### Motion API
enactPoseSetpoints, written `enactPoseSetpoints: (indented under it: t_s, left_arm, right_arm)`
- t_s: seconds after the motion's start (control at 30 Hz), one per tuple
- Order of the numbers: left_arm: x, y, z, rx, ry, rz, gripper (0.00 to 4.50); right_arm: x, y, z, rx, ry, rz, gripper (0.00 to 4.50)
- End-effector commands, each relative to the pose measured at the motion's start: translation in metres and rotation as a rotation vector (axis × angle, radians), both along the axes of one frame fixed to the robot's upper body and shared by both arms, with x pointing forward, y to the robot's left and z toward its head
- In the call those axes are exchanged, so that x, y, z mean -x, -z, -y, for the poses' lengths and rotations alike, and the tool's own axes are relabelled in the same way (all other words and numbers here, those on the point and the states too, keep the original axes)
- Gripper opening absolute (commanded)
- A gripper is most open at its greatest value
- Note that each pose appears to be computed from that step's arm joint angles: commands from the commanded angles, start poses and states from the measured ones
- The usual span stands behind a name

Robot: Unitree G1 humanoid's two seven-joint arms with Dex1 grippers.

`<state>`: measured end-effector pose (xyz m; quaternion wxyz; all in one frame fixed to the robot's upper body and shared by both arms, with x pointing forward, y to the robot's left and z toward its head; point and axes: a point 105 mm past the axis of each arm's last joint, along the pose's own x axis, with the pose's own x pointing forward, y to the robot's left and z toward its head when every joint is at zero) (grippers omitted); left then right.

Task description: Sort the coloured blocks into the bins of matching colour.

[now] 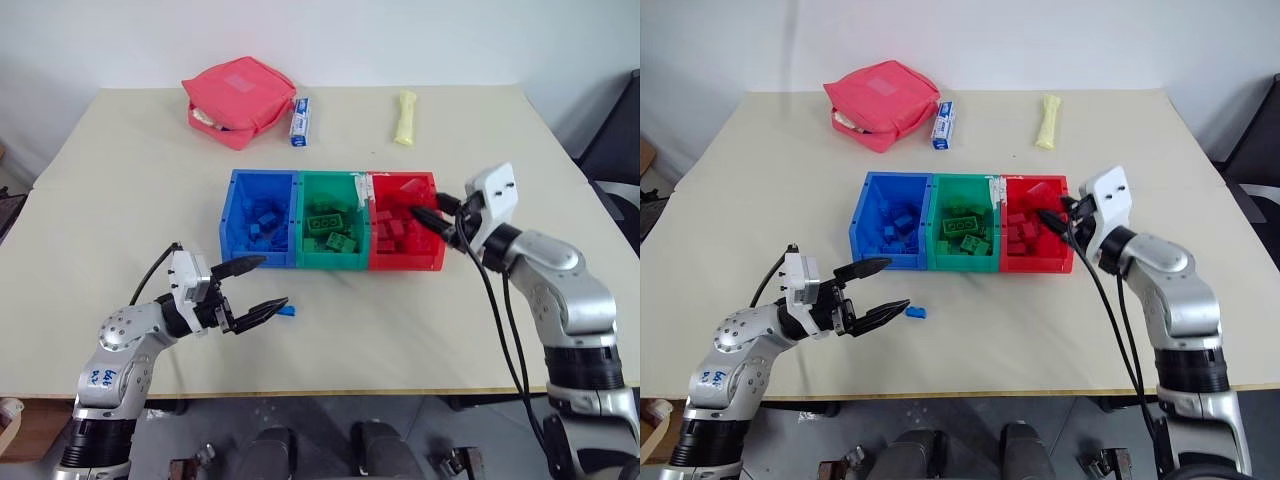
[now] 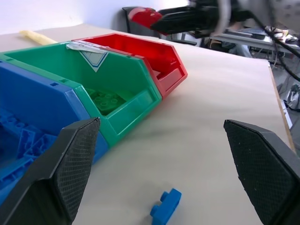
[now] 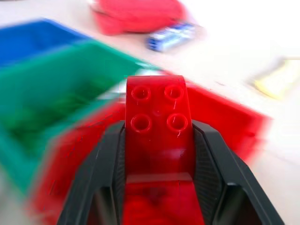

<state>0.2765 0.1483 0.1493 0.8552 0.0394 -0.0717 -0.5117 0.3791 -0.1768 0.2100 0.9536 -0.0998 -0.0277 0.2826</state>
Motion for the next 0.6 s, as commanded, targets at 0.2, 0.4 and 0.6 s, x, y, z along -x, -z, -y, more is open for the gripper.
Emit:
enactPoseSetpoints:
  t_s: [0.2,0.4,0.6]
  left_arm:
    - [-0.013,0.002,-0.012,0.003,-0.086,0.047,4.5]
    - [-0.021,-0.002,-0.035,-0.065,-0.083,0.051,4.5]
    - [-0.016,0.003,-0.084,-0.182,-0.127,0.04,4.5]
  right_arm:
    - [-0.007,-0.022,0.017,0.035,0.029,0.098,4.49]
    - [0.06,-0.019,-0.003,0.013,-0.311,0.188,4.49]
    - [0.113,0.021,-0.003,0.171,-0.506,0.139,4.49]
